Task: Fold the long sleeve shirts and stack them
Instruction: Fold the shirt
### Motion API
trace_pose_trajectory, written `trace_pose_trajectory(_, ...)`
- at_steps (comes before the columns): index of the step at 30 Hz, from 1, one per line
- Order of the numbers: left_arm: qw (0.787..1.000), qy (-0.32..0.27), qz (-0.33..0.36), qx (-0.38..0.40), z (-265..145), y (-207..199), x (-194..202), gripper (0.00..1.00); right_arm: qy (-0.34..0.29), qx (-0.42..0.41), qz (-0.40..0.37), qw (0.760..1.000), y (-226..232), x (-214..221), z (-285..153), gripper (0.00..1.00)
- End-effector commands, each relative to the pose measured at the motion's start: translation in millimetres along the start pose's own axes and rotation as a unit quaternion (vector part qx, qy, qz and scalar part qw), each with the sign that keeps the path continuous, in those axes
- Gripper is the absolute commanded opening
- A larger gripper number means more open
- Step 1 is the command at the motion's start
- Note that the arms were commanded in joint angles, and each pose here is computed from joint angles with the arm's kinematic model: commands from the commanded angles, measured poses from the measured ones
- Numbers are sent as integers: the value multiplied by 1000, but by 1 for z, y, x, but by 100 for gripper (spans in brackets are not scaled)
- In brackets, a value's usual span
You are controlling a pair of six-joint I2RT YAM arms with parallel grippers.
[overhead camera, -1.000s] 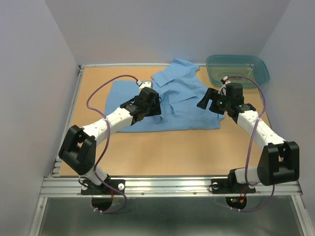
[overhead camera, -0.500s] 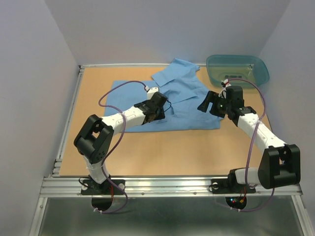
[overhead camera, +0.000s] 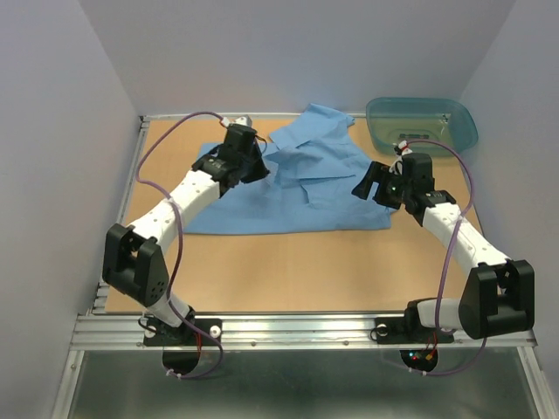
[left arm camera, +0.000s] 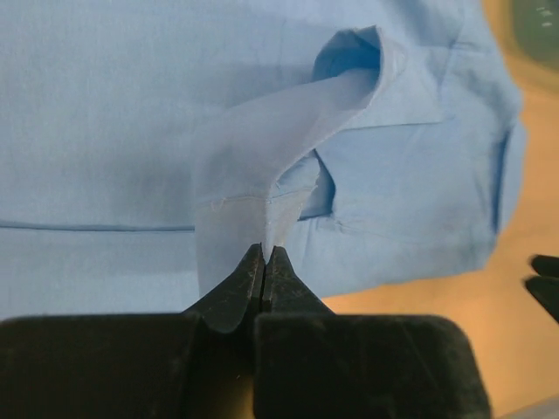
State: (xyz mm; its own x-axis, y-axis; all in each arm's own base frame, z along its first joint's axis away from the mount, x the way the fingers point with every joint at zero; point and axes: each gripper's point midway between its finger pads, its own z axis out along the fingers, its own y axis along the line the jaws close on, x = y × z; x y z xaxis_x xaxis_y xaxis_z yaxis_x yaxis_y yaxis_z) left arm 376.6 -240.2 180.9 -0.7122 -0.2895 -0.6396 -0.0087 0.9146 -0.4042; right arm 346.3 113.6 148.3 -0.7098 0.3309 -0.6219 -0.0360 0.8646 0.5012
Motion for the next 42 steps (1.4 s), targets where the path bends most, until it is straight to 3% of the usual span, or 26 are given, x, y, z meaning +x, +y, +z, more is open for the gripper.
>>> trace_pose_trajectory(1, 995, 37, -21, 90, -57, -12, -19, 0, -29, -8, -6, 1000, 9, -18, -3, 86)
trace_pose_trajectory(7, 990, 76, 7, 115, -66, -13, -1, 0, -25, -11, -5, 1000, 10, -21, 1, 86)
trace_pose_trajectory(12, 958, 130, 6, 257, -86, -68, 12, 2, -32, -19, -11, 999, 16, -28, -1, 86)
trace_pose_trajectory(18, 918, 189, 17, 348, -116, -97, 28, 7, -40, -24, -16, 999, 19, -30, -7, 86)
trace_pose_trajectory(21, 922, 160, -30, 353, -112, -98, 6, 9, -42, -28, -15, 999, 22, -29, -12, 86)
trace_pose_trajectory(22, 921, 159, -94, 344, -109, -96, -6, 11, -43, -28, -16, 999, 22, -29, -13, 86)
trace_pose_trajectory(23, 919, 120, -121, 356, -105, -95, -28, 14, -44, -26, -15, 999, 21, -29, -14, 86)
trace_pose_trajectory(24, 924, 90, -184, 323, -86, -66, -45, 25, -50, -26, -16, 998, 22, -30, -18, 86)
trace_pose_trajectory(26, 906, 43, -287, 307, -78, -46, -78, 35, -55, -24, -18, 998, 22, -30, -22, 86)
trace_pose_trajectory(27, 899, -22, -314, 306, -75, -33, -107, 44, -56, -24, -19, 998, 22, -30, -24, 86)
trace_pose_trajectory(28, 892, -56, -332, 303, -75, -20, -120, 61, -60, -25, -21, 998, 23, -31, -27, 86)
trace_pose_trajectory(29, 884, -80, -343, 306, -79, -17, -133, 69, -60, -26, -24, 998, 24, -30, -29, 86)
trace_pose_trajectory(30, 885, -97, -341, 303, -81, -15, -141, 78, -60, -27, -27, 997, 25, -30, -30, 86)
trace_pose_trajectory(33, 911, -111, -295, 265, -79, -10, -150, 87, -62, -31, -45, 997, 26, -30, -34, 86)
trace_pose_trajectory(36, 929, -124, -269, 221, -74, 5, -144, 88, -56, -47, -75, 994, 34, -32, -32, 86)
trace_pose_trajectory(40, 975, -141, -129, 117, -62, 37, -124, 88, -40, -63, -154, 985, 61, -27, -19, 86)
trace_pose_trajectory(41, 985, -146, -26, 90, -57, 44, -116, 88, -42, -66, -169, 982, 67, -30, -17, 86)
trace_pose_trajectory(42, 989, -135, 24, 50, -51, 46, -99, 88, -30, -68, -175, 982, 71, -24, -10, 86)
